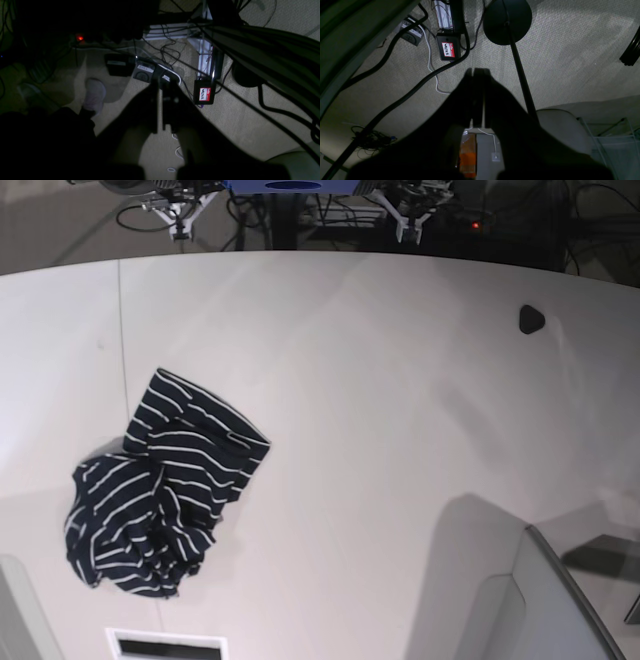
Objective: Layout the t-shirt on the table in an organized manner, then fold the t-shirt properly
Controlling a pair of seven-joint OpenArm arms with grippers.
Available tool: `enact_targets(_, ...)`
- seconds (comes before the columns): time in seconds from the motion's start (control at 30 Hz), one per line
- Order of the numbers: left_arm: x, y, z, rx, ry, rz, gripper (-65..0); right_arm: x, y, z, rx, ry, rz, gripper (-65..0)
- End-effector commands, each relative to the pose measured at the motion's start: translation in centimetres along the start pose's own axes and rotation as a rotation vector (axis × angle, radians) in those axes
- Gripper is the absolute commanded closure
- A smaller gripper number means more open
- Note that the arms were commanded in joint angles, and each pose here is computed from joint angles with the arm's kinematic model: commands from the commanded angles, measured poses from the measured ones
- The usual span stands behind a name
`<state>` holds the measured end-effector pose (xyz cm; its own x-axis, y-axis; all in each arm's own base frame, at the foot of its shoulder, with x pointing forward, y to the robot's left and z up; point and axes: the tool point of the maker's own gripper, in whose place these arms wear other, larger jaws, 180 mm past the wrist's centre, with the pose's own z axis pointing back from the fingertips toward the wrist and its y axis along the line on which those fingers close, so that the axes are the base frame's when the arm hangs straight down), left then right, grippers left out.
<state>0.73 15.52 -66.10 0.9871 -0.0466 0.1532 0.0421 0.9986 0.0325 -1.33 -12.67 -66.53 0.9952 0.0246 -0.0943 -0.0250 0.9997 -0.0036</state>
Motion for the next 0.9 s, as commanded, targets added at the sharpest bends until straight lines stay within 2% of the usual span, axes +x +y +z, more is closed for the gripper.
enact_targets(0.0, -0.38, 0.38, 0.07, 0.010, 0.003, -0.007, 0.0, 0.00, 0.03, 0.00, -0.002, 0.001, -0.011, 0.0)
enact_targets(0.87, -0.83, 0.26, 0.10, 0.008, 0.019, -0.008, 0.0, 0.00, 0.03, 0.00, -0.002, 0.001, -0.011, 0.0)
